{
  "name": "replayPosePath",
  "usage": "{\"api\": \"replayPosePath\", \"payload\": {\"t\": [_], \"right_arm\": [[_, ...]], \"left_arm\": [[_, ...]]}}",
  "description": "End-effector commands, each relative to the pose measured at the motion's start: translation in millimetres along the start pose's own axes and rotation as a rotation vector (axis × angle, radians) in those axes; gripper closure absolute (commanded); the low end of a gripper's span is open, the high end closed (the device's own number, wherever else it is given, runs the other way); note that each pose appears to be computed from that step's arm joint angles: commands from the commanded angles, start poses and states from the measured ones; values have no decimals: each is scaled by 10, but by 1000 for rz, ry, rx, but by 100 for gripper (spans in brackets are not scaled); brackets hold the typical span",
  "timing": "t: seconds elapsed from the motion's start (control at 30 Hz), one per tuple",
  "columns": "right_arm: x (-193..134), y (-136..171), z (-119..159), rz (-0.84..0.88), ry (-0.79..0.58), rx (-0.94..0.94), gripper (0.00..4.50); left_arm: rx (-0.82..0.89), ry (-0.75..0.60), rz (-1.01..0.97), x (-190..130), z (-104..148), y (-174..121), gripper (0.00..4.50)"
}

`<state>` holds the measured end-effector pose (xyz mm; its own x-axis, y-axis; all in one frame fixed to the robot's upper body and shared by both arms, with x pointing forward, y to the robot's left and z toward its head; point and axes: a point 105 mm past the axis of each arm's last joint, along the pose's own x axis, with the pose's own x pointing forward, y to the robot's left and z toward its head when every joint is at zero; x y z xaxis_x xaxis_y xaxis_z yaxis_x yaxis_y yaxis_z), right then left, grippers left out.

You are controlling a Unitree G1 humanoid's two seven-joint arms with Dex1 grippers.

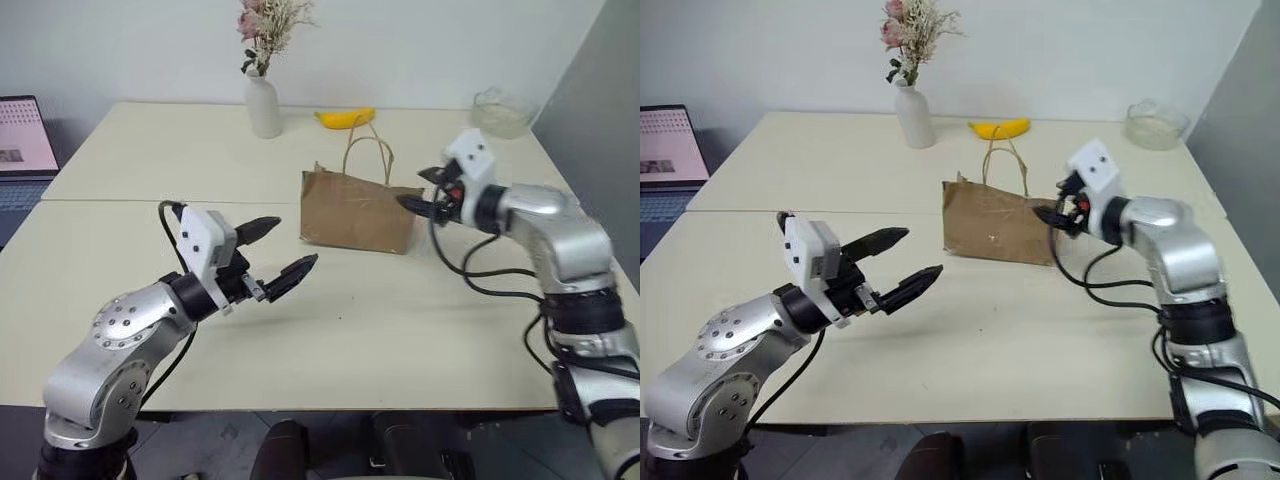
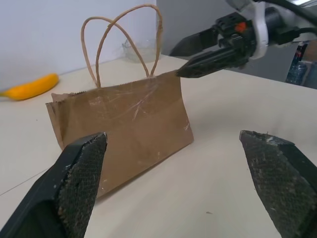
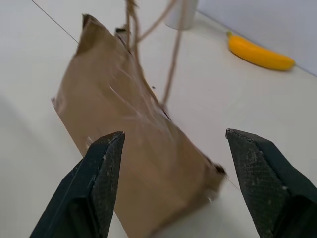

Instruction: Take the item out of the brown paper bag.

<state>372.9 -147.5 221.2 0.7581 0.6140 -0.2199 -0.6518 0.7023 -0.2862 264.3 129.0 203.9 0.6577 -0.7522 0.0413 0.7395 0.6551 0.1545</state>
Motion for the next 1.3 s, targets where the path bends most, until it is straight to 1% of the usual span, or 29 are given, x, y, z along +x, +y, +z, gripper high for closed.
{"api": "replayPosePath", "payload": {"t": [0.03,0.13,0.33,0.43,0.53,0.63,0.7,0.9,1.03,1.1,1.23,1.3], "right_arm": [[-144,100,27,42,-16,8,109],[-95,295,-183,86,20,84,109],[251,607,-462,139,76,162,109],[385,714,-612,166,118,187,109],[486,742,-755,169,157,202,109],[590,654,-887,123,194,183,109],[644,602,-925,100,200,175,109],[730,513,-884,57,168,138,109],[662,548,-802,87,141,124,109],[539,610,-730,136,113,115,109],[155,745,-341,210,-53,87,109],[-11,785,-179,215,-116,99,104]], "left_arm": [[27,-10,-21,-23,56,-21,0],[36,6,-20,-34,24,-10,0],[45,13,-18,-56,15,-17,0],[46,17,-10,-82,11,-22,0],[47,24,3,-115,0,-28,0],[47,27,10,-139,-3,-45,0],[49,30,16,-153,-5,-47,0],[47,33,19,-172,-14,-61,0],[41,35,22,-169,-24,-54,0],[48,38,35,-157,-24,-7,0],[86,20,110,-102,62,304,0],[152,34,131,-45,92,496,40]]}}
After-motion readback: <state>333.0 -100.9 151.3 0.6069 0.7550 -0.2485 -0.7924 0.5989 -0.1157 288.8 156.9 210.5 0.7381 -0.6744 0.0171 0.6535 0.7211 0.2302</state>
